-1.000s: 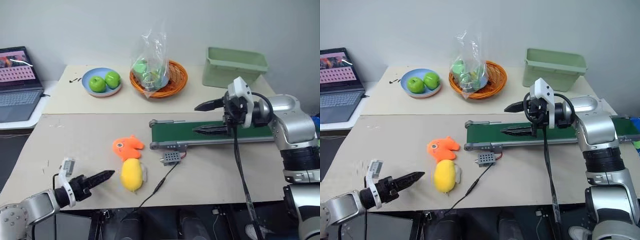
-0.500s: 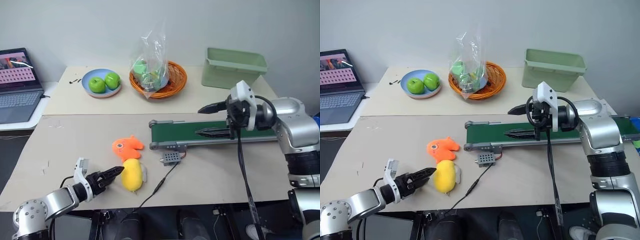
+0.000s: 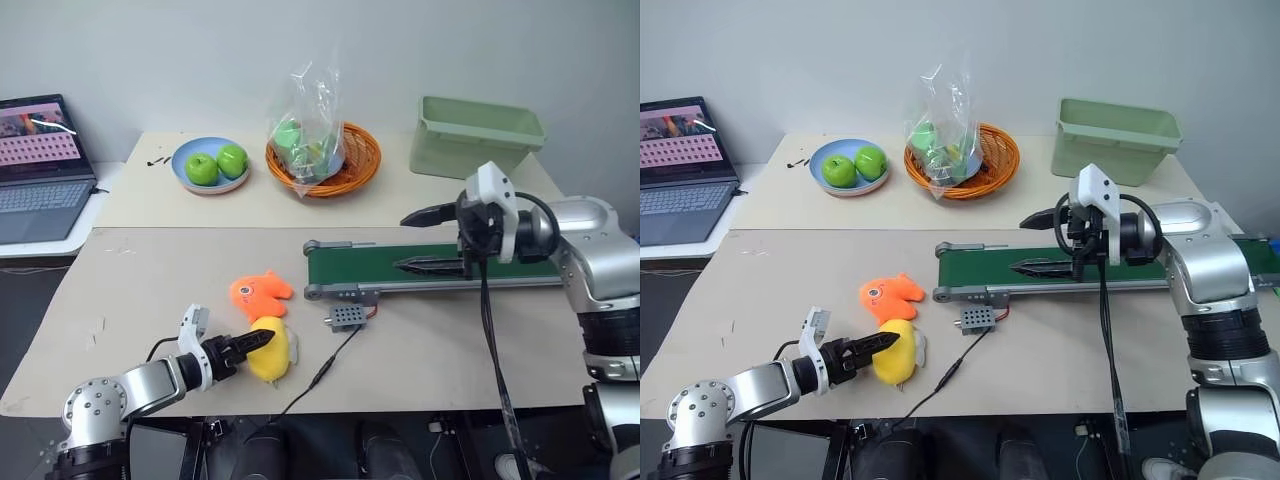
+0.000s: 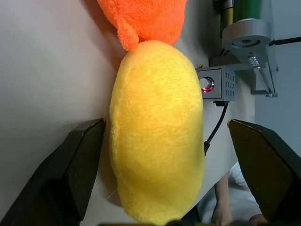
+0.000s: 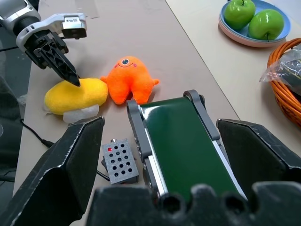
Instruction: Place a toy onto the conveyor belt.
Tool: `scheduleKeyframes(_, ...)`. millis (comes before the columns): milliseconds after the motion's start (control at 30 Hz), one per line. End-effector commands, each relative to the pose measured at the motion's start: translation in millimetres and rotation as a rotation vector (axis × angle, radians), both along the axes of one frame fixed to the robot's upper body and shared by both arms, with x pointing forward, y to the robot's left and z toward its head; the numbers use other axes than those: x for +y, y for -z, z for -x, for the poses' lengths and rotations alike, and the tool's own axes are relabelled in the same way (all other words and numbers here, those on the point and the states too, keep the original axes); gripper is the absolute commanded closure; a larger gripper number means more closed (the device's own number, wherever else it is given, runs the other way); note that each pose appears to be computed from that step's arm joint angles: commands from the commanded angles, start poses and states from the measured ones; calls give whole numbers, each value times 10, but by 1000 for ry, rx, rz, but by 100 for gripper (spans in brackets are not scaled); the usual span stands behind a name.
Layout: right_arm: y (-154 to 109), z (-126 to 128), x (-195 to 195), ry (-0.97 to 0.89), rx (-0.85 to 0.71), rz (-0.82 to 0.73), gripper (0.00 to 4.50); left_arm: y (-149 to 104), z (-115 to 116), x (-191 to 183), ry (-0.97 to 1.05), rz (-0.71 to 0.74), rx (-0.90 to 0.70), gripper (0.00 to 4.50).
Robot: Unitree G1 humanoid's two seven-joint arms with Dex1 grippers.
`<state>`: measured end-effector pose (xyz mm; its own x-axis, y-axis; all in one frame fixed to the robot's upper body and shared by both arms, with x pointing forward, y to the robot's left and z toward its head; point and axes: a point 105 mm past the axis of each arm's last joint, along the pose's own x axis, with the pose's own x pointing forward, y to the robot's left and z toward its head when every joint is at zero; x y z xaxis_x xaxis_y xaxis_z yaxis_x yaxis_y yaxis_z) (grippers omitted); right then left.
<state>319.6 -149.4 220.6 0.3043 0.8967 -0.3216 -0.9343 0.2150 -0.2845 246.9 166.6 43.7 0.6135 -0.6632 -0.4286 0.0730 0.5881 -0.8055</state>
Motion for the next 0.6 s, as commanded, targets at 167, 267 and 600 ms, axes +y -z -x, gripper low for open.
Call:
scheduleKeyframes(167, -131, 18, -22, 7, -52, -18, 0, 34, 91, -96, 40, 34, 32, 85)
scheduleKeyframes(267, -129, 12, -19, 7, -53, -18, 0, -24, 90, -115, 50, 54, 13, 178)
scheduleKeyframes(600, -121, -4, -7, 3, -55, -18, 0, -550, 38, -345, 167, 121, -182, 351)
